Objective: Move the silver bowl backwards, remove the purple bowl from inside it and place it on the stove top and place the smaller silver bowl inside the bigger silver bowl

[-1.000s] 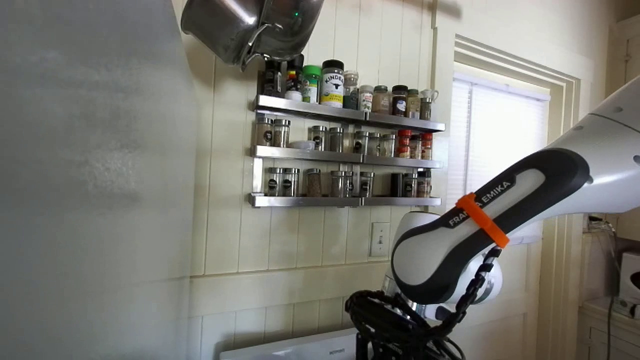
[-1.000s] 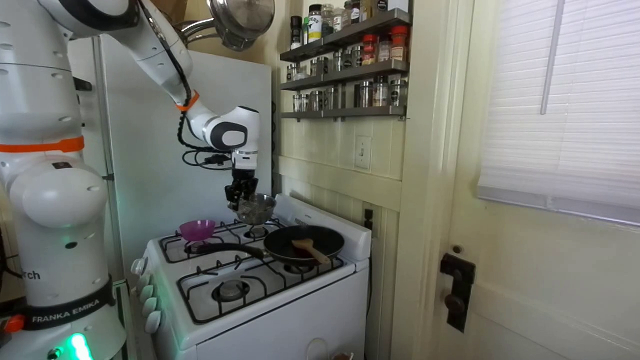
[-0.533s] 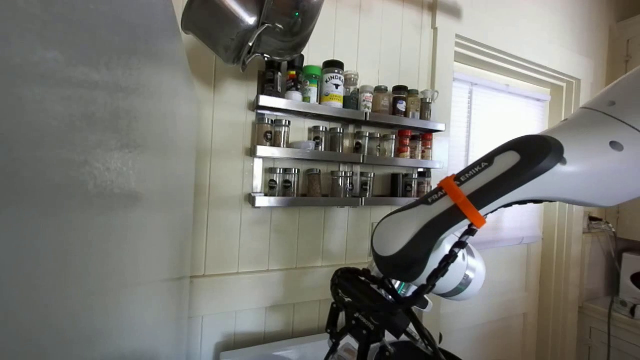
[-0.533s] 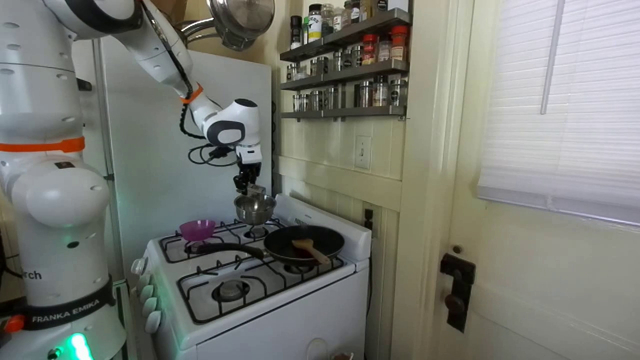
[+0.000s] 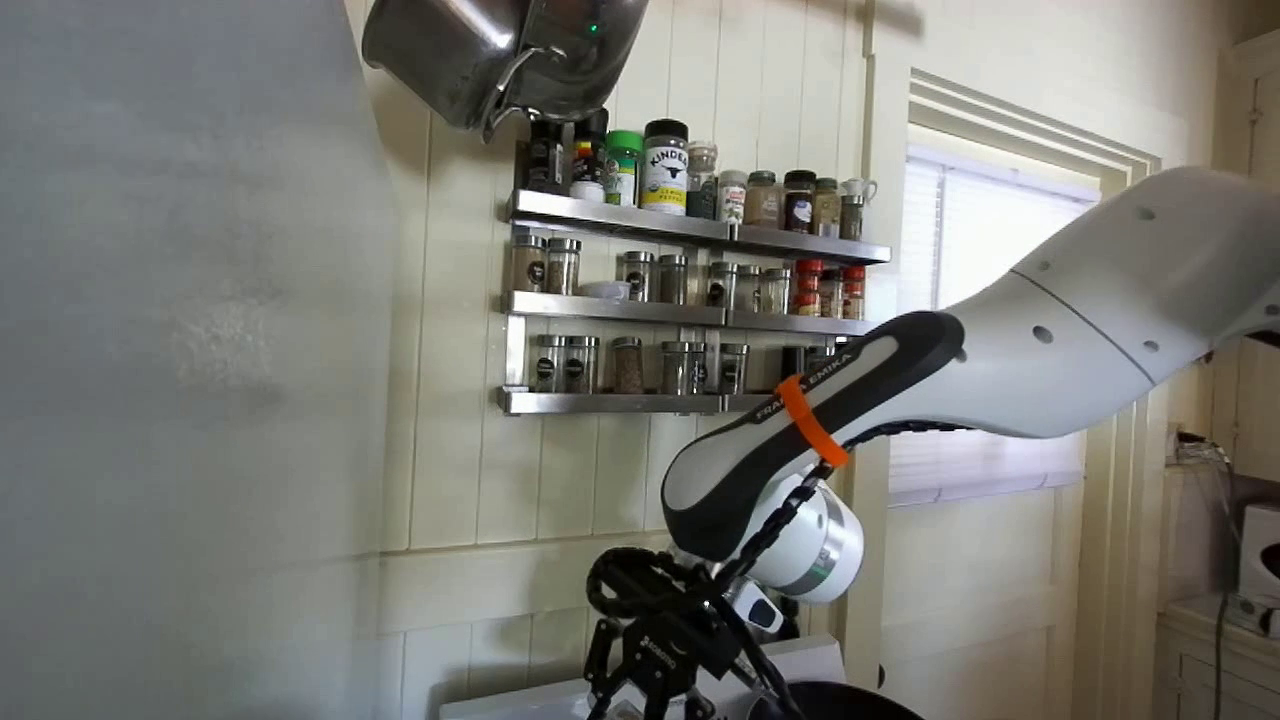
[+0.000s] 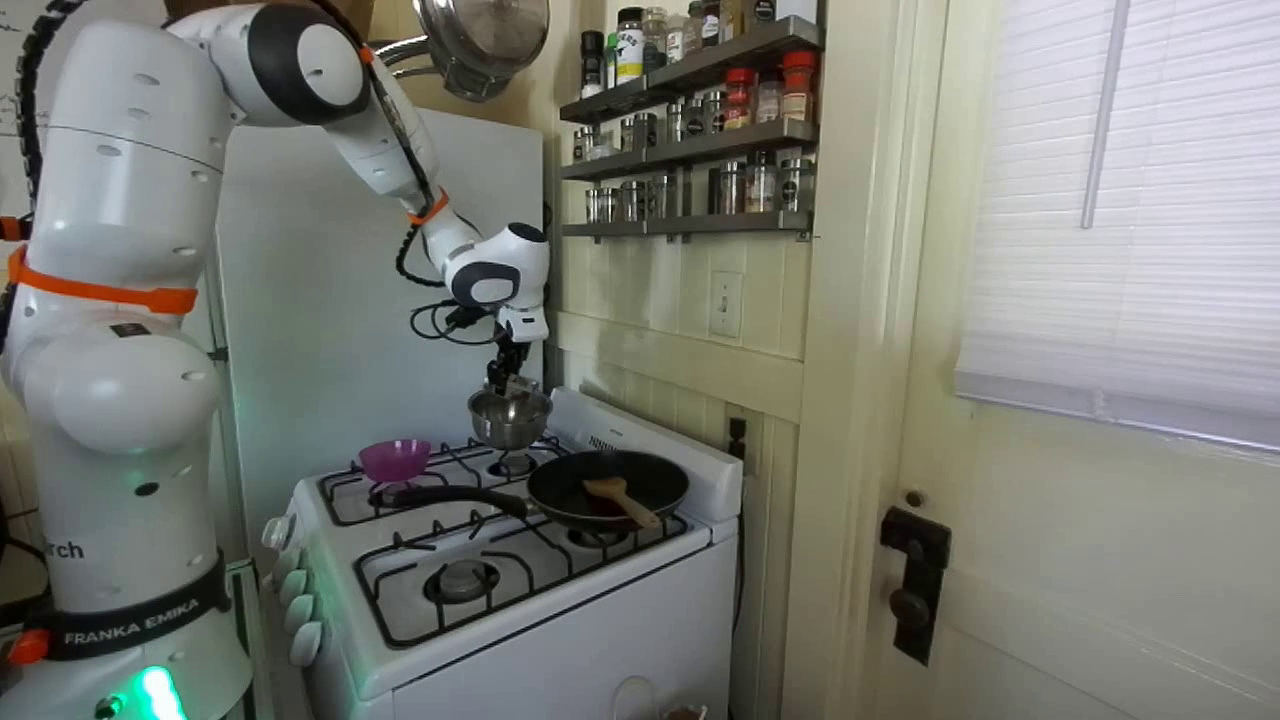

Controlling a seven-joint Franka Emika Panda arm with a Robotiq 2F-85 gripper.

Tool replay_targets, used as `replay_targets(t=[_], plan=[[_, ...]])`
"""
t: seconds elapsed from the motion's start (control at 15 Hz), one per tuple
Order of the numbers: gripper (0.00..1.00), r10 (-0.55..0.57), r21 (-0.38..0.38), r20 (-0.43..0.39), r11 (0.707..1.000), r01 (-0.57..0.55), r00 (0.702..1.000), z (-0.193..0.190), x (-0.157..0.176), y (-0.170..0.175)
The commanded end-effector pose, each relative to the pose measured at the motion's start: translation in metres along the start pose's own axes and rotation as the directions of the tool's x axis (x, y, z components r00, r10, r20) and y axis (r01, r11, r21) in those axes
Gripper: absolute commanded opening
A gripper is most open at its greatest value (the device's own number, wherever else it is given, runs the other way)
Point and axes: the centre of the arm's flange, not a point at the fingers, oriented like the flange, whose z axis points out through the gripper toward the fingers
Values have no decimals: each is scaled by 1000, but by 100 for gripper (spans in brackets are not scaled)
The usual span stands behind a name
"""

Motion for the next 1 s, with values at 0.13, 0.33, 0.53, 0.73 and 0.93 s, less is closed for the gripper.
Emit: replay_targets(t=[0.13, 0.33, 0.53, 0.73, 0.93], plan=[[25, 30, -39, 5, 999, -30, 1000, 51, 2, -31], [25, 34, -79, 11, 996, -33, 999, 73, -2, -34], [25, 45, -107, 2, 993, -44, 999, 89, -1, -35], [25, 59, -117, -9, 991, -60, 998, 97, 3, -35], [63, 68, -117, -24, 991, -70, 997, 98, 4, -35]])
